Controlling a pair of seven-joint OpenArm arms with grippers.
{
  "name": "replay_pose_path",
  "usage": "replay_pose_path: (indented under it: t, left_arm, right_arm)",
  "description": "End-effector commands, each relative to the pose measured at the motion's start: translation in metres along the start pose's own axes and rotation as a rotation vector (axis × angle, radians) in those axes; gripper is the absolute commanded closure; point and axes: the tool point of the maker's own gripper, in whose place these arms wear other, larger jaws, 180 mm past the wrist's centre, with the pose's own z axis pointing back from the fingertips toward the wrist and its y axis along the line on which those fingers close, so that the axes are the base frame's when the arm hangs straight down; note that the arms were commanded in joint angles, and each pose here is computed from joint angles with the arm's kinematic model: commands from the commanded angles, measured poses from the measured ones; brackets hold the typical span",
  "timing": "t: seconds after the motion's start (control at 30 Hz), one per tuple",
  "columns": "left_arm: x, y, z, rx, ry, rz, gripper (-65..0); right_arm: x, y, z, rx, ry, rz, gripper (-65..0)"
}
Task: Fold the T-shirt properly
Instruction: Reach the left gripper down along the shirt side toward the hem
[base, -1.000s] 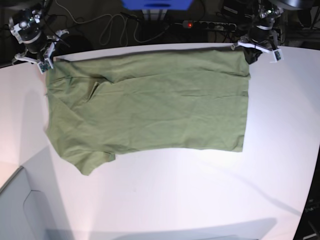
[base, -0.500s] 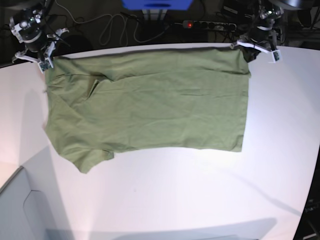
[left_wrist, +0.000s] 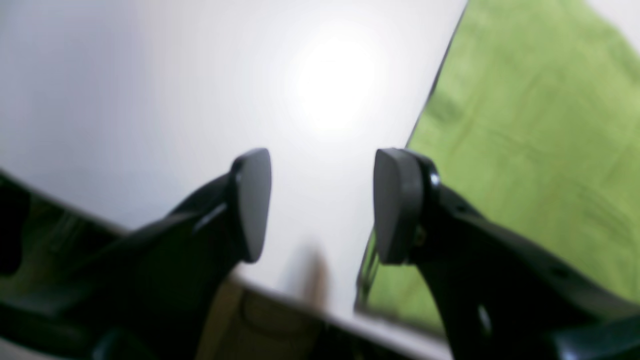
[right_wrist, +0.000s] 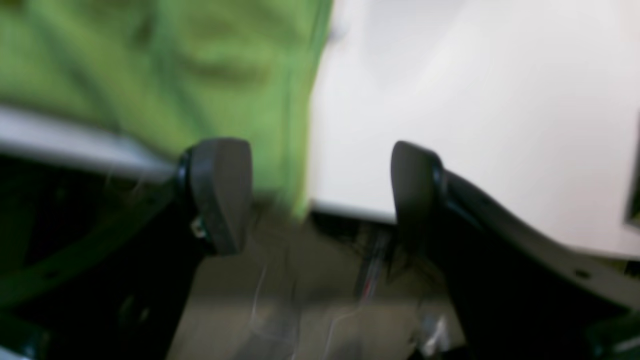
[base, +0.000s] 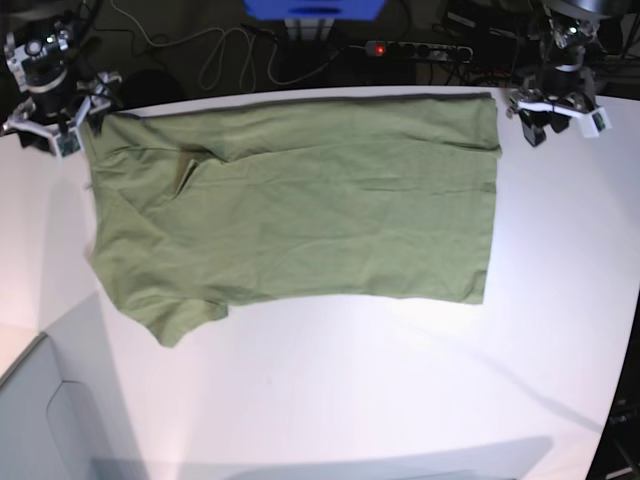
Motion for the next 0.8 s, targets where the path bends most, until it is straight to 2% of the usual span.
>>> replay_pose_path:
  t: [0.0,0.17,0.3,0.47,0.6,0.77]
  left_arm:
    - [0.025,-0.008,-0.002,-0.024,-0.076,-0.017,-31.6]
    - [0.077,-0.035,-0.028,-0.083,-0.219,0.025,-31.7]
    - [0.114,-0.051,-0.061,-0.124,-0.288,0.08,-31.7]
    - [0.121,-0.079,-0.119,-0.136,-0.231,0.017,-31.7]
    - [0.12,-0.086,-0.163,-0.11,-0.162,0.029,-31.7]
    - [0.131,-0.104,-0.197,-0.124,-0.114,0.071,-31.7]
  right_arm:
    - [0.014,-0.008,0.002,-0.017,-0.044,0.021,-42.2]
    - [0.043,-0.017,-0.006,-0.051,-0.122,-0.014,-42.2]
    - [0.058,-0.018,-0.009,-0.064,-0.163,-0.043,-42.2]
    - [0.064,-0.021,-0.01,-0.072,-0.177,-0.046,-42.2]
    - [0.064,-0.021,-0.01,-0.072,-0.177,-0.046,-42.2]
    - [0.063,-0.021,-0.01,-0.071,-0.176,-0.046,-42.2]
